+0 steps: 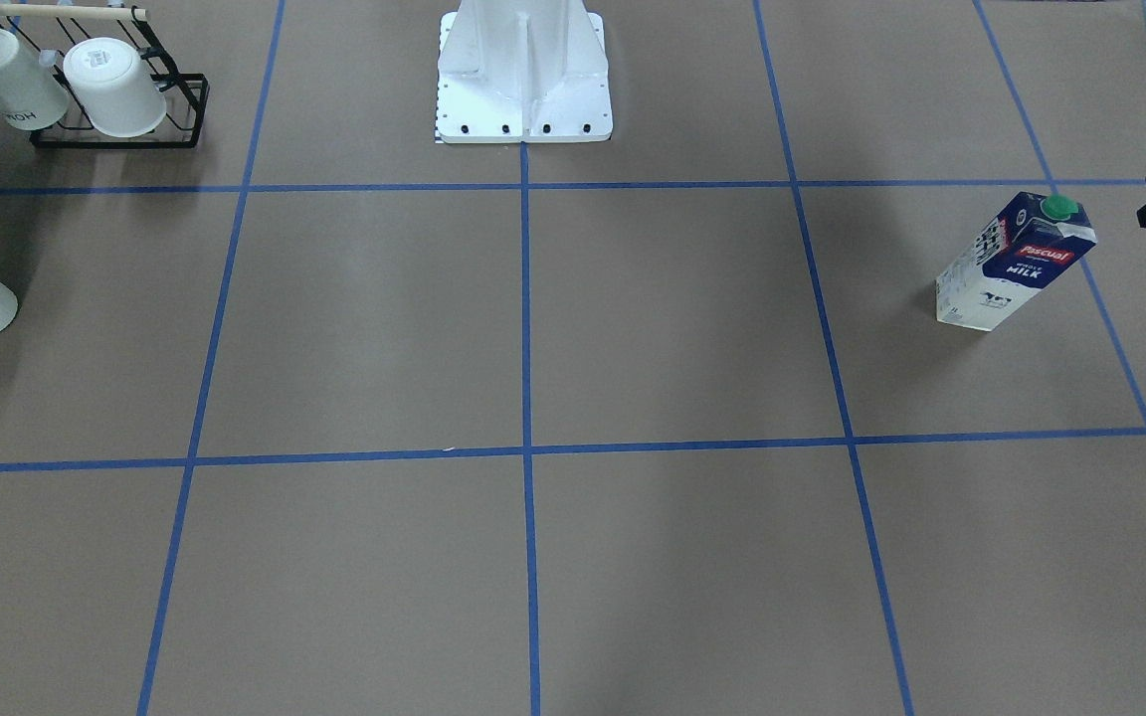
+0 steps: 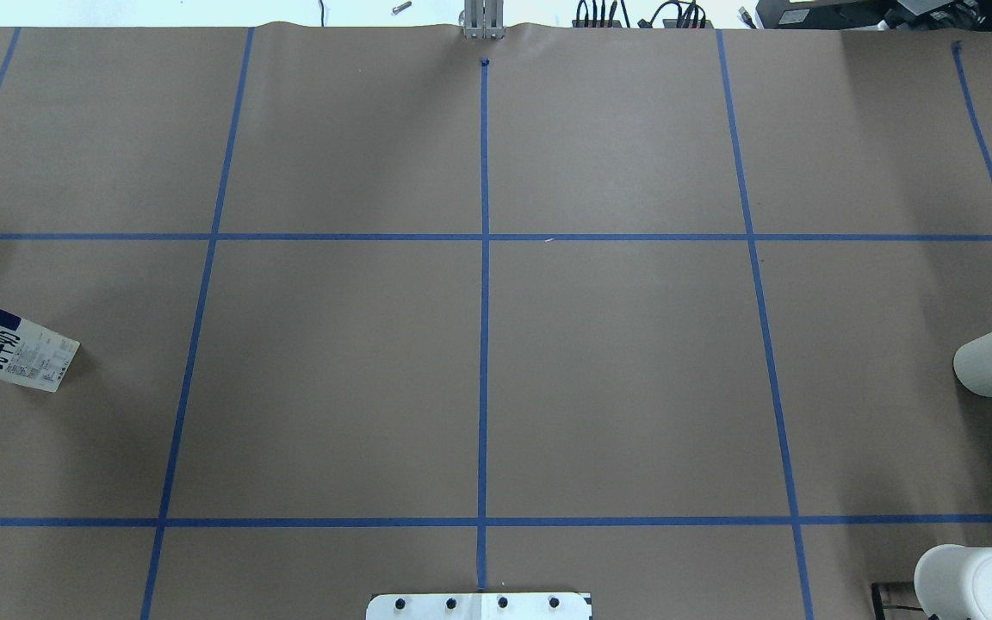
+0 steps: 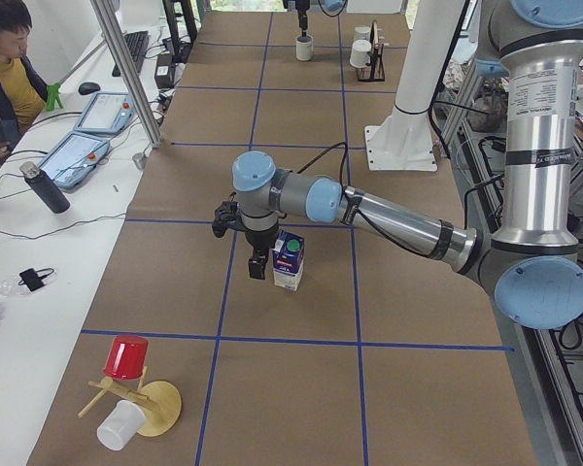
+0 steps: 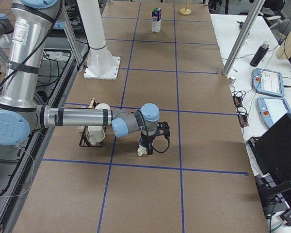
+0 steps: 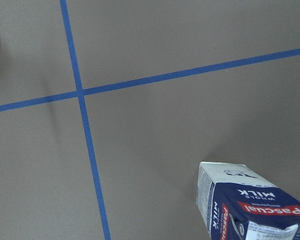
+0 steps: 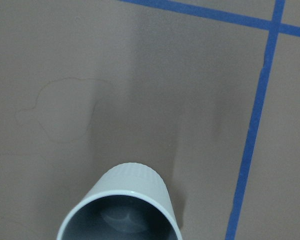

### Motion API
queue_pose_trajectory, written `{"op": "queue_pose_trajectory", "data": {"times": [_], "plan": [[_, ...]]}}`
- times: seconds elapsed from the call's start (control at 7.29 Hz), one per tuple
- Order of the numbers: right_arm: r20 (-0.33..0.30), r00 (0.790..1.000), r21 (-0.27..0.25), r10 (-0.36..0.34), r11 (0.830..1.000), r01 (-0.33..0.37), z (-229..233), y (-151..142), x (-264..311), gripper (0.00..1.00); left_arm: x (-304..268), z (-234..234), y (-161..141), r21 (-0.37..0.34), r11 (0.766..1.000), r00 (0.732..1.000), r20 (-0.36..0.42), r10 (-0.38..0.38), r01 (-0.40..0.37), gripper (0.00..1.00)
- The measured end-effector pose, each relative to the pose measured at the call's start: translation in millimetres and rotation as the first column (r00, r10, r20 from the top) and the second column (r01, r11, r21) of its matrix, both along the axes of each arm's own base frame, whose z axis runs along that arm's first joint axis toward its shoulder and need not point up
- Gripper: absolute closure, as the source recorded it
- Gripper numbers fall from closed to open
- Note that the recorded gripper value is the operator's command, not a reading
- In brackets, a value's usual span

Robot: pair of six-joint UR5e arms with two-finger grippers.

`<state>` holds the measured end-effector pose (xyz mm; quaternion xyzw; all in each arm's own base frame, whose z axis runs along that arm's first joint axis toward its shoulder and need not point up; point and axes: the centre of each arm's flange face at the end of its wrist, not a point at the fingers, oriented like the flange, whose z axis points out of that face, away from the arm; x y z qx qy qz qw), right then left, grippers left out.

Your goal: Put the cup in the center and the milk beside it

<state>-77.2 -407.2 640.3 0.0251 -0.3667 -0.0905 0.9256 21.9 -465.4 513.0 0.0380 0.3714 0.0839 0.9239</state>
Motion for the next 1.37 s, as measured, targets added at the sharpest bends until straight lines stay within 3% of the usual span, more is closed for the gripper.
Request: {"op": "queue_pose_trajectory", "data": {"times": [0.14,0.27,0.41,0.55,0.69,1.1,1.37], "plan": [[-0.003,1.0,-0.007,-0.008,1.0,0.008,5,-1,-3,0.22,0,0,0,0.0,1.0,1.0,0.0,0.0,0.0,0.02],[-0.004,1.0,-0.01,-0.012,1.0,0.011,7,-1,-5,0.44,0,0,0,0.0,1.0,1.0,0.001,0.0,0.0,0.02],[-0.006,1.0,-0.012,-0.012,1.0,0.012,8,-1,-6,0.74,0,0,0,0.0,1.0,1.0,0.001,0.0,0.0,0.02],[-0.009,1.0,-0.012,-0.012,1.0,0.012,9,-1,-6,0.92,0,0,0,0.001,1.0,1.0,0.0,0.0,0.0,0.02],[-0.01,1.0,-0.012,-0.012,1.0,0.012,9,-2,-6,1.0,0,0,0,0.001,1.0,1.0,0.0,0.0,0.0,0.02],[-0.005,1.0,-0.006,-0.013,1.0,0.013,5,-4,-7,1.0,0,0,0,0.0,1.0,1.0,0.001,0.0,0.0,0.02],[0.019,1.0,0.03,-0.003,1.0,0.002,-19,-9,-4,1.0,0,0,0,0.0,1.0,1.0,0.001,0.0,0.0,0.02]]}}
